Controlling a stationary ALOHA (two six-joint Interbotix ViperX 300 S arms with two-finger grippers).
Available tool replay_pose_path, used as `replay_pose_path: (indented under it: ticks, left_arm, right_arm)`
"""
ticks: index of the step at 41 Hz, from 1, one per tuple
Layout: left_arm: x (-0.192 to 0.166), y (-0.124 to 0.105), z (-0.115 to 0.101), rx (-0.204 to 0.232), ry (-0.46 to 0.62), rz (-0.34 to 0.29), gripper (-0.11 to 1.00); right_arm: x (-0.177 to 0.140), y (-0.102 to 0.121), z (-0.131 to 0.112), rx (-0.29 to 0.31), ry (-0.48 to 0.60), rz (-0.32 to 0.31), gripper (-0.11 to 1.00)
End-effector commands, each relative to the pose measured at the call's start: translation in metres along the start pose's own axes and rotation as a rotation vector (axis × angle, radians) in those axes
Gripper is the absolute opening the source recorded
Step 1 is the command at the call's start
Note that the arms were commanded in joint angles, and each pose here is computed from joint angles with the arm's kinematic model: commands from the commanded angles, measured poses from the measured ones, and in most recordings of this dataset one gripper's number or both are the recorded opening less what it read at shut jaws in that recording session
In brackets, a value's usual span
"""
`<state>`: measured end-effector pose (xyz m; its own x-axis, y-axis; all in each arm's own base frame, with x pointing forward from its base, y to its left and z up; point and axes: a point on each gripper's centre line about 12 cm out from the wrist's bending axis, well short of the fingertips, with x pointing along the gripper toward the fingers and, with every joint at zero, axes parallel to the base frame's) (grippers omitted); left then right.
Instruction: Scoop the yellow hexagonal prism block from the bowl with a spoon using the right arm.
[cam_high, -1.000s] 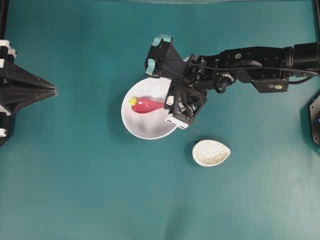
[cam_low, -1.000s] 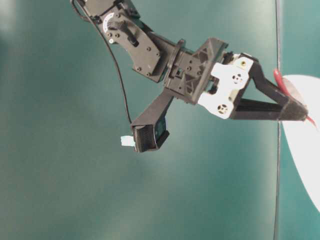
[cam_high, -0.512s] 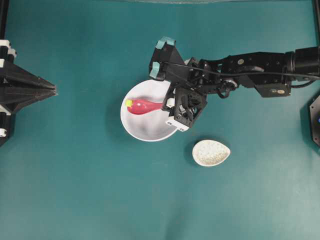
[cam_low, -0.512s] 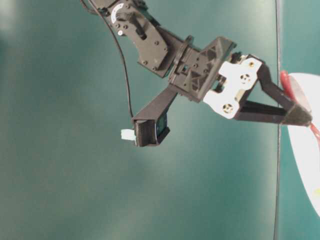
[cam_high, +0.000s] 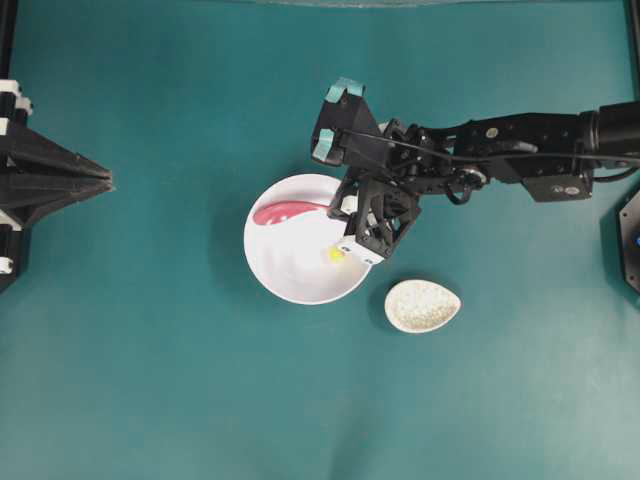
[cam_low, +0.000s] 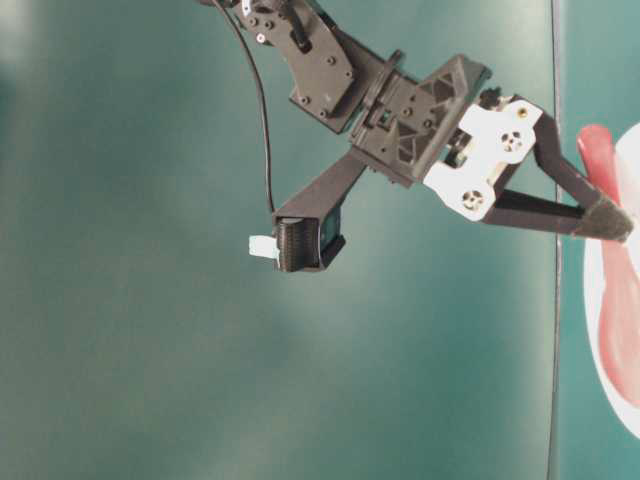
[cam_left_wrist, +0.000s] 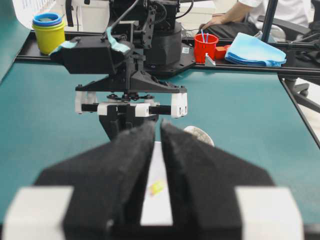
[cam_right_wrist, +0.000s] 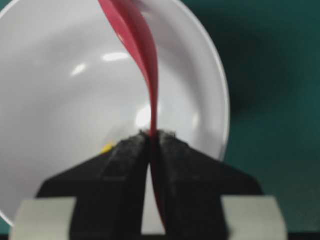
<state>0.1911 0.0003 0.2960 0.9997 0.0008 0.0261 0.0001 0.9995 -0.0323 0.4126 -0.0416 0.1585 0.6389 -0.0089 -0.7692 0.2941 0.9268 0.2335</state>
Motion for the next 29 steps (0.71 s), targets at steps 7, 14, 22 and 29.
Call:
replay_pose_path:
  ticks: [7, 14, 22, 29]
  left_arm:
    - [0.002, 0.000, 0.012, -0.001, -0.031, -0.001, 0.14]
    - [0.002, 0.000, 0.012, -0.001, -0.031, -0.001, 0.14]
    - [0.002, 0.000, 0.012, -0.001, -0.031, -0.001, 0.14]
    - [0.002, 0.000, 0.012, -0.001, -0.031, -0.001, 0.14]
  right_arm:
    - [-0.016, 0.005, 0.014, -0.015, -0.053, 0.014, 0.11]
    - [-0.030, 0.007, 0.018, -0.032, -0.057, 0.018, 0.11]
    - [-0.051, 0.010, 0.023, -0.053, -0.072, 0.021, 0.11]
    - [-0.066, 0.012, 0.019, -0.058, -0.036, 0.024, 0.11]
